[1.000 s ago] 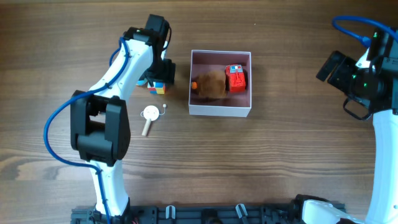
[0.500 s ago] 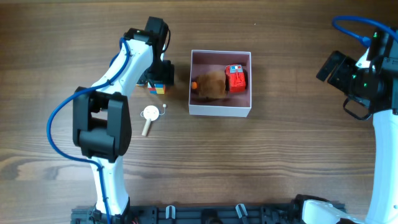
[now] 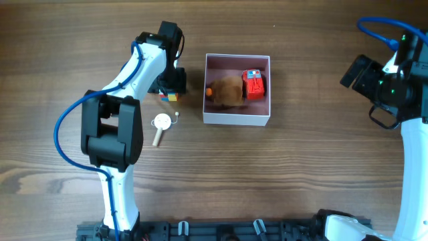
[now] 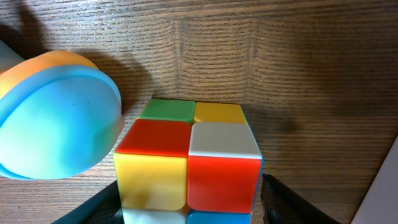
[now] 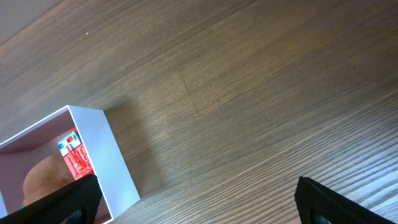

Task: Pack container
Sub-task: 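Carry the cube right into the box and open the left gripper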

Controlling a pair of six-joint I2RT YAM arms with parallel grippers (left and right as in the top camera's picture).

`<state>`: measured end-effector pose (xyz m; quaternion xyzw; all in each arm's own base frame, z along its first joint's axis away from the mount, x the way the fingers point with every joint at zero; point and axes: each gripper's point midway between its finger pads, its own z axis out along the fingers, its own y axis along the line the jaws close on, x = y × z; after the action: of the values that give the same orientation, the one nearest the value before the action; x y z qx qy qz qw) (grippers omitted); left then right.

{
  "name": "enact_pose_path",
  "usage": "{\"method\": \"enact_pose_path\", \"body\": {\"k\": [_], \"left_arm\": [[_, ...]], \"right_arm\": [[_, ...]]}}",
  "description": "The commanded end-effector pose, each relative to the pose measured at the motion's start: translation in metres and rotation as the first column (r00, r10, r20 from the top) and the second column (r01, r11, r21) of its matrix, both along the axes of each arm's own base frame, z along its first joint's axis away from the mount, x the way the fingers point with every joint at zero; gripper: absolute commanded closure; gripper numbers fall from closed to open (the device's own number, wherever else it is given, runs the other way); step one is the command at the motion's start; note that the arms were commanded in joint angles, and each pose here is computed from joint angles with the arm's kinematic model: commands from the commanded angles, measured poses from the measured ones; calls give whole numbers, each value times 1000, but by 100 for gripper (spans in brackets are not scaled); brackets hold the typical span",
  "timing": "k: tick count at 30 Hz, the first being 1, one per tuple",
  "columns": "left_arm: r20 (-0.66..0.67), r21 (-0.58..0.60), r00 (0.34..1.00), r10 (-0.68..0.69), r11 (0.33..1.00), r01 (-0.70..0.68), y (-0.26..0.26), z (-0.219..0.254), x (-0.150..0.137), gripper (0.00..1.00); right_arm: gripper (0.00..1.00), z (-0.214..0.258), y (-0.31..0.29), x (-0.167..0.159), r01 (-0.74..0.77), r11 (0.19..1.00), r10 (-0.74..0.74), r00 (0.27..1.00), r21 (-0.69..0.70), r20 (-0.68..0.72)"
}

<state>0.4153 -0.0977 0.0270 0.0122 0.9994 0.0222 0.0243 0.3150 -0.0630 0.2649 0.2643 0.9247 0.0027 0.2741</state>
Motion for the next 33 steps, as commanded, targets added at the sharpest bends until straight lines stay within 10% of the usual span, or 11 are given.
{"method": "enact_pose_path", "body": {"k": [1,20,33], "left_arm": [[3,-15,1000,7,1000,-7,-2,0,3,42],[-8,-73,999,53,996,-54,-13,76,-15,94],[228,-220,971,-68,968,120,-130,178,-49,89]], "right_arm": [[0,0,1,2,-8,1000,8,1000,6,1],[0,0,1,2,-8,1000,8,1000,6,1],[0,0,1,2,-8,1000,8,1000,6,1]]}}
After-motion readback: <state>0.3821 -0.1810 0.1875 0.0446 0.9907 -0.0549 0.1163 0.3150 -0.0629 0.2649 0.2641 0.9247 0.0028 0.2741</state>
